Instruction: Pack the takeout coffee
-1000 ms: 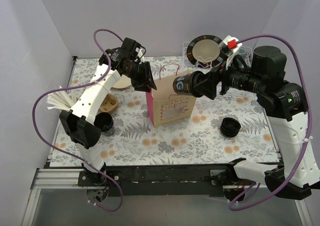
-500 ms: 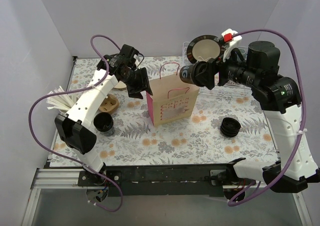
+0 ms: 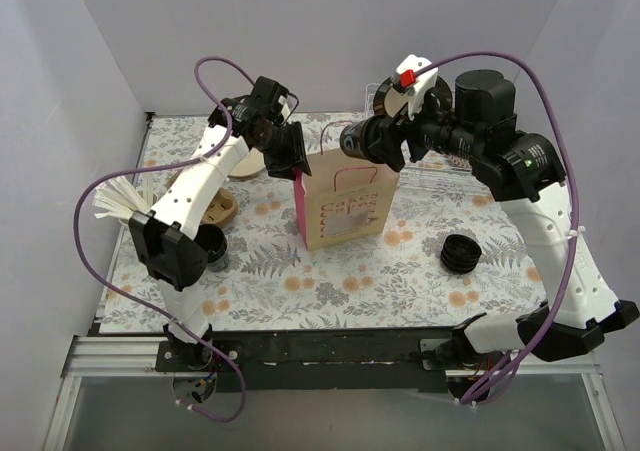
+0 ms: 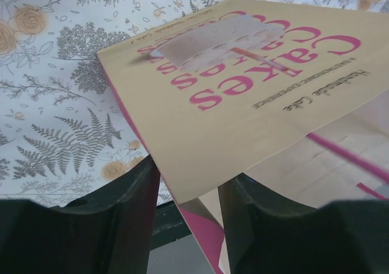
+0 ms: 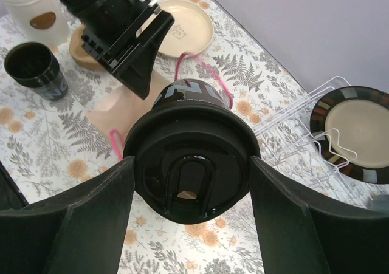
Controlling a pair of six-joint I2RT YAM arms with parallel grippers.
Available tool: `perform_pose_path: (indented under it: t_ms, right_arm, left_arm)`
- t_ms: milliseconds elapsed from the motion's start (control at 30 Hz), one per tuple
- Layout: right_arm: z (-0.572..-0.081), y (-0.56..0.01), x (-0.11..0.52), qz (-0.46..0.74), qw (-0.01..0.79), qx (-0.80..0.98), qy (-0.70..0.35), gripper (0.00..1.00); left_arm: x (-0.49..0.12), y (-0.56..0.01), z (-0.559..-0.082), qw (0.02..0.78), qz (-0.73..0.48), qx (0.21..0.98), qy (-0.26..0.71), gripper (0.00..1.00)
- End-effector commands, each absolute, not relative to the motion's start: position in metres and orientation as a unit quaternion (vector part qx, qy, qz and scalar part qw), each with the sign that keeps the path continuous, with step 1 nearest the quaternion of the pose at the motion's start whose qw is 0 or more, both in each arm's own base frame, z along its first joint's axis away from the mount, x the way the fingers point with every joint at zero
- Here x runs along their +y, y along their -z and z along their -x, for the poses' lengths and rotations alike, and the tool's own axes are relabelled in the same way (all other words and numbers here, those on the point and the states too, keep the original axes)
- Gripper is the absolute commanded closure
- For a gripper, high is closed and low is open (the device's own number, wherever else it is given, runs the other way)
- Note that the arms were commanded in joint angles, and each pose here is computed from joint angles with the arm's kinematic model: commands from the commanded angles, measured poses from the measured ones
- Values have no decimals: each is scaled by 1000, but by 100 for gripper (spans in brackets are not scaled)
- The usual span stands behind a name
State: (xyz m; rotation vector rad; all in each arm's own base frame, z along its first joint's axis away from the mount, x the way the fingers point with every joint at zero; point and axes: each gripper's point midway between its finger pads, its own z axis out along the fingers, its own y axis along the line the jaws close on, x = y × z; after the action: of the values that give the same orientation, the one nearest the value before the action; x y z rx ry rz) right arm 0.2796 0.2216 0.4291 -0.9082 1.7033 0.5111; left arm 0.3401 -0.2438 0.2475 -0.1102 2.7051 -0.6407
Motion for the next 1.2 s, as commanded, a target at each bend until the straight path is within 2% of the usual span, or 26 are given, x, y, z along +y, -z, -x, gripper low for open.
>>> perform_pose_path:
  t_ms: [0, 67, 167, 200, 300, 433, 600, 767, 867, 1033, 1167]
  right_arm:
    - [-274, -441, 214, 406, 563, 699, -171, 55]
    - [-274, -435, 212, 411, 557, 704, -158, 55]
    - [-273, -429, 209, 428, 549, 704, -142, 55]
    - [-273, -426, 210, 435, 545, 703, -139, 55]
    - [-264, -425, 216, 456, 538, 694, -143, 55]
    - [-247, -410, 223, 493, 509, 692, -137, 55]
    - [-242, -392, 218, 509, 491, 703, -76, 56]
    - [-235, -395, 218, 510, 501, 694, -86, 55]
    - [-227, -398, 217, 505, 513, 687, -105, 56]
    - [-220, -416, 221, 492, 547, 665, -131, 57]
    - [-207, -405, 227, 535, 530, 641, -148, 57]
  left_arm:
    - [-239, -267, -357, 221, 0, 953, 205, 65]
    - [-238, -268, -358, 225, -12, 953, 203, 69]
    - [-246, -269, -353, 222, -33, 948, 226, 82]
    - [-250, -271, -351, 218, -41, 946, 237, 91]
    - [-254, -275, -347, 218, -52, 941, 253, 100]
    - [-258, -274, -339, 213, -62, 940, 259, 100]
    - [-263, -284, -341, 263, -85, 933, 232, 100]
    - [-262, -302, -343, 370, -84, 889, 255, 100]
    - [-260, -312, -344, 404, -72, 873, 263, 100]
    - [-268, -318, -334, 440, -101, 853, 263, 100]
    - [-268, -314, -326, 441, -107, 850, 267, 100]
